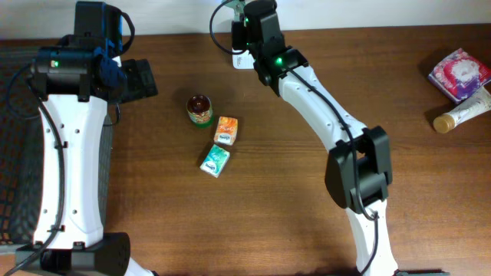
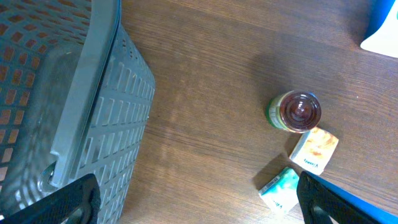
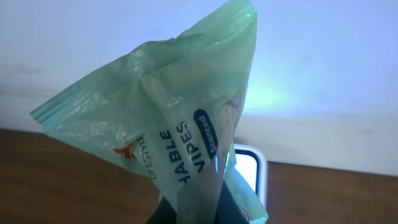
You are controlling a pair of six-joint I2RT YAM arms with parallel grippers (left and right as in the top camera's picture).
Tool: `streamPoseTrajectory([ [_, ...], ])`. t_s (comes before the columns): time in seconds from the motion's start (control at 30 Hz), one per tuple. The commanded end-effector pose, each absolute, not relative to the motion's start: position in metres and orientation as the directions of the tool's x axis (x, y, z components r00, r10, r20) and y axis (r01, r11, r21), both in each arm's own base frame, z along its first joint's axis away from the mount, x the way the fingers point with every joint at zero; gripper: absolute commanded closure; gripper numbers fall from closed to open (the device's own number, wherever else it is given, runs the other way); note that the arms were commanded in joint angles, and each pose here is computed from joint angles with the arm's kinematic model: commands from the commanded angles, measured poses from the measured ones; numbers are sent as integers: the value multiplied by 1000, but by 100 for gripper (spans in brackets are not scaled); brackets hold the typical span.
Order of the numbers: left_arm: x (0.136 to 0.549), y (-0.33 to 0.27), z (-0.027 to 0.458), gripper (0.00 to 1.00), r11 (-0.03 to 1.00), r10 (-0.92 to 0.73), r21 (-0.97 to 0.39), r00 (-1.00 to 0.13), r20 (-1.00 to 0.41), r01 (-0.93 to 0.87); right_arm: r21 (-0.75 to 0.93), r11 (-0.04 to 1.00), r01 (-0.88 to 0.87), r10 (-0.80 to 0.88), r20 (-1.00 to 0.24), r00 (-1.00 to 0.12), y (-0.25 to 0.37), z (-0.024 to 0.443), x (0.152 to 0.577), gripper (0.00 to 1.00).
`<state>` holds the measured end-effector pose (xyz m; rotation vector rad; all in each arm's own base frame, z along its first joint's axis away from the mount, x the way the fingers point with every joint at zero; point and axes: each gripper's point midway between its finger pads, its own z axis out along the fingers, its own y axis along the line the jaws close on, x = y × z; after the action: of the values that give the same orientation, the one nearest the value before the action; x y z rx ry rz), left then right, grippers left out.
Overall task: Scan the item barcode
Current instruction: 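Grasp the mint-green wipes packet and hold it up to the scanner, then carry the wipes packet right and set it at the right edge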
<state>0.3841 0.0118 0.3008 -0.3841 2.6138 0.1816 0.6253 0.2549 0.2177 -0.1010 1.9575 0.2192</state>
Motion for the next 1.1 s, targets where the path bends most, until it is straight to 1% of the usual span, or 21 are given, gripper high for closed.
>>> streamPoseTrajectory([
  [0.0, 384, 15, 306, 1, 951, -228, 68, -836, -500, -300, 20, 995, -101, -25, -902, -431, 236, 165, 640, 96],
  [0.03, 384, 15, 306, 1, 951, -228, 68, -836, -500, -300, 18, 995, -100, -28, -898, -439, 236, 158, 640, 96],
  [0.1, 384, 15, 306, 1, 951, -228, 68, -836, -500, -300, 19, 995, -98, -26, -900, -435, 235, 158, 641, 96],
  [0.17, 384, 15, 306, 1, 951, -228, 68, -836, -500, -300, 28, 997, -72, -3, -915, -402, 222, 181, 646, 96],
  [0.23, 384, 15, 306, 1, 951, -228, 68, -836, -500, -300, 26, 999, 42, 39, -929, -367, 177, 218, 650, 96],
  [0.3, 384, 15, 306, 1, 951, -228, 68, -836, -500, -300, 39, 984, 175, 103, -924, -370, 120, 242, 645, 96],
  [0.33, 384, 15, 306, 1, 951, -228, 68, -836, -500, -300, 31, 959, 280, 143, -909, -391, 69, 252, 635, 96],
  [0.4, 384, 15, 306, 1, 951, -228, 68, -836, -500, -300, 2, 889, 458, 222, -876, -428, -16, 255, 610, 96],
  [0.43, 384, 15, 306, 1, 951, -228, 68, -836, -500, -300, -27, 855, 518, 253, -851, -461, -55, 250, 596, 96],
  [0.47, 384, 15, 306, 1, 951, -228, 68, -836, -500, -300, -95, 798, 596, 304, -790, -533, -114, 232, 568, 96],
  [0.53, 384, 15, 306, 1, 951, -228, 68, -836, -500, -300, -177, 727, 663, 383, -698, -605, -175, 206, 527, 96],
  [0.6, 384, 15, 306, 1, 951, -228, 68, -836, -500, -300, -218, 658, 721, 469, -631, -618, -224, 187, 492, 96],
  [0.7, 384, 15, 306, 1, 951, -228, 68, -836, -500, -300, -263, 549, 793, 583, -559, -589, -291, 163, 438, 96],
  [0.8, 384, 15, 306, 1, 951, -228, 68, -836, -500, -300, -300, 473, 828, 663, -498, -559, -331, 132, 396, 94],
  [0.87, 384, 15, 306, 1, 951, -228, 68, -836, -500, -300, -319, 442, 838, 699, -464, -545, -347, 115, 378, 94],
  [0.9, 384, 15, 306, 1, 951, -228, 68, -836, -500, -300, -317, 430, 845, 720, -445, -533, -355, 106, 370, 92],
  [0.93, 384, 15, 306, 1, 951, -228, 68, -836, -500, -300, -293, 438, 850, 732, -431, -527, -355, 100, 369, 87],
  [1.0, 384, 15, 306, 1, 951, -228, 68, -836, -500, -300, -219, 470, 855, 749, -414, -517, -350, 95, 377, 82],
  [1.07, 384, 15, 306, 1, 951, -228, 68, -836, -500, -300, -146, 506, 850, 756, -400, -518, -340, 91, 390, 68],
])
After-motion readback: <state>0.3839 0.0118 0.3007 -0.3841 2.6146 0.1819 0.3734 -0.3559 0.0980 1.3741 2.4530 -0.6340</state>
